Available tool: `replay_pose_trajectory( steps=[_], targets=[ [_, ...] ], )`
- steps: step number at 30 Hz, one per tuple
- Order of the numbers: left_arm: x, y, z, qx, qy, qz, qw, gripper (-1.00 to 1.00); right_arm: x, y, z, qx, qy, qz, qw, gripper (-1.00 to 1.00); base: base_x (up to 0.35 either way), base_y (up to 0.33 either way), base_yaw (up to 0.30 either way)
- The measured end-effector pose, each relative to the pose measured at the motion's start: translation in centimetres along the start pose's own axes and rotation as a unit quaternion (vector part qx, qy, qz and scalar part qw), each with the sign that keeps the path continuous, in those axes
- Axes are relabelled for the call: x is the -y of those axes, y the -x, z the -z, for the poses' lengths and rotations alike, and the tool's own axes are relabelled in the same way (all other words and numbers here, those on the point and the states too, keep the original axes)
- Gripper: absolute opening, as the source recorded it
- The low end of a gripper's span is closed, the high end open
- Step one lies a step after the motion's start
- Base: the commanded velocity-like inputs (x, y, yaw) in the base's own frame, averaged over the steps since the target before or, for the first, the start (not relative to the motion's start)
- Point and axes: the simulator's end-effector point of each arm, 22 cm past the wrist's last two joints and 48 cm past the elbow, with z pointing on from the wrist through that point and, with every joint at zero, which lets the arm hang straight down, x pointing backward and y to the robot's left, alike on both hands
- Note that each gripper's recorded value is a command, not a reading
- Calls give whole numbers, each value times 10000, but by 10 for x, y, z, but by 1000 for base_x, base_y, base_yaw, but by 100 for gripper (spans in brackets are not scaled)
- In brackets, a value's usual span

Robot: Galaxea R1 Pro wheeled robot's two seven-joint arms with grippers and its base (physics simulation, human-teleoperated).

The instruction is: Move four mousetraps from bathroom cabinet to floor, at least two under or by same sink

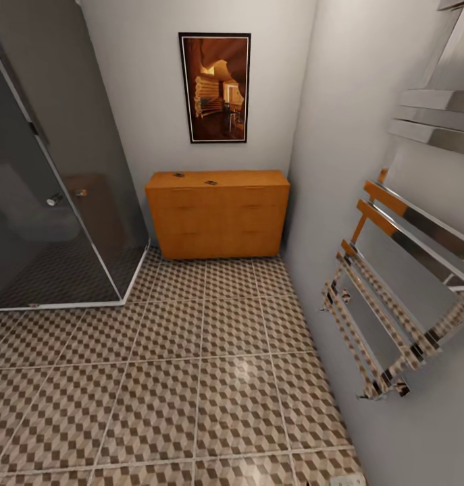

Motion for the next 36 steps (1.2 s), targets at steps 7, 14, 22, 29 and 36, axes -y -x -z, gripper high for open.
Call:
replay_pose_trajectory(
  steps=[7, 14, 22, 29, 36],
  targets=[
    [0, 0, 0, 2, 0, 0, 10000, 100, 0, 0, 0, 0, 0, 0, 10000, 100, 186, 97, 0],
    [0, 0, 0, 1, 1, 0, 10000, 100, 0, 0, 0, 0, 0, -1, 10000, 100, 208, 151, 0],
    [0, 0, 0, -2, 1, 0, 10000, 100, 0, 0, 0, 0, 0, 0, 10000, 100, 211, 101, 26],
    [-1, -2, 0, -19, 5, -5, 10000, 100, 0, -2, 0, -18, 3, -1, 10000, 100, 211, 18, 126],
    [-1, -3, 0, -29, 8, -10, 10000, 100, 0, -3, 0, -30, 4, 0, 10000, 100, 209, 3, 38]
  ],
)
